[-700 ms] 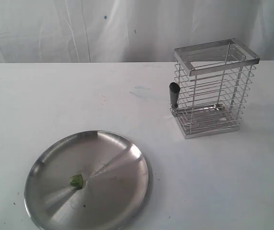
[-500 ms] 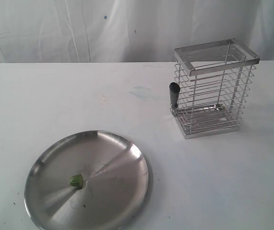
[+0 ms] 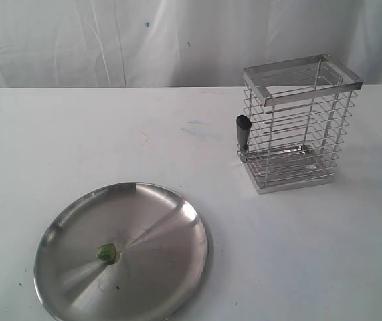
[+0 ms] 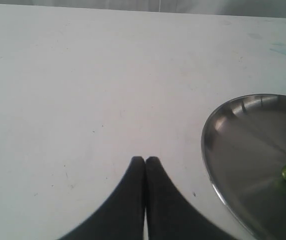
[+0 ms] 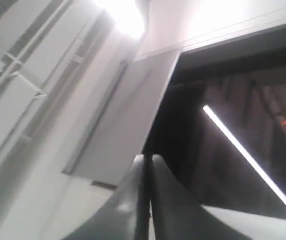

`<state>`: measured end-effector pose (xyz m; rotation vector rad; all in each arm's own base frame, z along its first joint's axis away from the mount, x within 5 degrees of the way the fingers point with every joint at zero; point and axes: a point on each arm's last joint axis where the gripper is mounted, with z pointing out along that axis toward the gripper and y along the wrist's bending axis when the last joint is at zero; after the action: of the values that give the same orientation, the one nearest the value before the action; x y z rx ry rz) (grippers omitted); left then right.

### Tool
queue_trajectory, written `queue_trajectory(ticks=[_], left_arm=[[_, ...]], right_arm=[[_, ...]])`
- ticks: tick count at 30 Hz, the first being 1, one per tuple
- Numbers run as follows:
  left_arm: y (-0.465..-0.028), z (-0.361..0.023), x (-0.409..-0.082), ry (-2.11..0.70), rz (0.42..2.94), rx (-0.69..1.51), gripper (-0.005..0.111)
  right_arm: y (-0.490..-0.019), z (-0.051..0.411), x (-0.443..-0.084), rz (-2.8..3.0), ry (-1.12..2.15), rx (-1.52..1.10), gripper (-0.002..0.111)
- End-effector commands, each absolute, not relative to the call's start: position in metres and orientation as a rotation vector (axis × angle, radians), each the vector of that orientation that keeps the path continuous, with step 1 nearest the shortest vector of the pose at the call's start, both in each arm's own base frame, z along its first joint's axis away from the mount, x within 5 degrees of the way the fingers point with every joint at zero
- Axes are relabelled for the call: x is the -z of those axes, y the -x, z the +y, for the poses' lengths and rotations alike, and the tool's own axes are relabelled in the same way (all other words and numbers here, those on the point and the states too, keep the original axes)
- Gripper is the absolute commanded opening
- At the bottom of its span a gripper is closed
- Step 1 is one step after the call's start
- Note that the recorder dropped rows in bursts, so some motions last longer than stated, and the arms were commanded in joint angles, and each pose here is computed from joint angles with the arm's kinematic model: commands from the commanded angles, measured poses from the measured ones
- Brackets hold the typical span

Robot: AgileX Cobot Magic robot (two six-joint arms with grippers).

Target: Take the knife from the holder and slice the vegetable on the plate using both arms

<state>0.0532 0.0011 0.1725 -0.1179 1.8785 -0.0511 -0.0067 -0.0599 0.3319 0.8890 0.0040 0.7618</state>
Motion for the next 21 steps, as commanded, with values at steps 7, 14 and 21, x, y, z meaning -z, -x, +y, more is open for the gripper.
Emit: queue_trajectory(ticks=[7, 14, 21], left_arm=[[-0.053, 0.001, -0.171, 0.113, 1.876, 0.057, 0.0], [-0.053, 0.001, -0.171, 0.113, 1.876, 0.057, 0.0], [-0.053, 0.001, -0.171, 0.113, 1.876, 0.057, 0.0]], right_arm=[[-0.073, -0.002, -0.498, 0.56, 0.025, 0.08, 0.0], [-0.23, -0.035, -0.365, 2.03, 0.342, 0.489, 0.0], [-0.249, -0.029, -0.288, 2.715, 0.294, 0.173, 0.0]])
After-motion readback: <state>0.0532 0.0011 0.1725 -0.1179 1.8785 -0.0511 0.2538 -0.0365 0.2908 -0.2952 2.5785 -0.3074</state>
